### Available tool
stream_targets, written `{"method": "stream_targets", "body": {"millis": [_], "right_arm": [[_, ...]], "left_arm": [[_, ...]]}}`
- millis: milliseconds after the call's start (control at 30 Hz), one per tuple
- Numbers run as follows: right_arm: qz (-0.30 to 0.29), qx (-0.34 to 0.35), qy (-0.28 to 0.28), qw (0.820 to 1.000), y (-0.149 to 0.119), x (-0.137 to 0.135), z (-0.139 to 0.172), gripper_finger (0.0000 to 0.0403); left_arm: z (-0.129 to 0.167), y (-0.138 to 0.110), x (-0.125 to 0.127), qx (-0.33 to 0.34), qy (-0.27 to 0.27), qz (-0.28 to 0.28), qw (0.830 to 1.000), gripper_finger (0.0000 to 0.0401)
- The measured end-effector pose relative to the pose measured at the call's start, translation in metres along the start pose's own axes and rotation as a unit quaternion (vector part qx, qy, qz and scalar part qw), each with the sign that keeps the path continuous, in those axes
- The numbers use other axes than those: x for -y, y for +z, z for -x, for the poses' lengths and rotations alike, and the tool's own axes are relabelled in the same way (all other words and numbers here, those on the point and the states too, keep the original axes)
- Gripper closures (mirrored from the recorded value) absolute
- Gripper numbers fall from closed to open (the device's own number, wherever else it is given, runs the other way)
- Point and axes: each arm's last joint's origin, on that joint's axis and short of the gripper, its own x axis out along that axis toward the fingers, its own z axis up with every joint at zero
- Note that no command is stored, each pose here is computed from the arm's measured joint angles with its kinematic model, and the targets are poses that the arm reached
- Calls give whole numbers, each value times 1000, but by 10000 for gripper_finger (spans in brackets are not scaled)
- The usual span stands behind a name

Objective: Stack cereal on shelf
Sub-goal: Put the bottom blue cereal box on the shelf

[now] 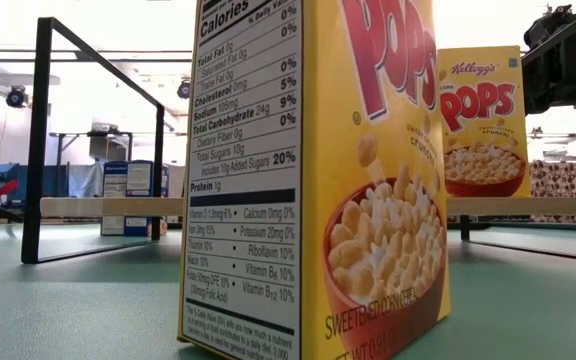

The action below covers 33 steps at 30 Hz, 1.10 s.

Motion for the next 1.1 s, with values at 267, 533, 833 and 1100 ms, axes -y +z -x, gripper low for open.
{"method": "stream_targets", "body": {"millis": [267,533,833,1100], "right_arm": [[0,0,0,1000,0,0,0,33],[0,0,0,1000,0,0,0,33],[0,0,0,1000,0,0,0,33],[0,0,0,1000,0,0,0,33]], "left_arm": [[1,15,-22,20,26,-6,999,269],[8,27,-41,33,30,-13,999,269],[5,39,-69,36,63,-21,997,269],[2,47,-96,20,61,-19,998,269]]}}
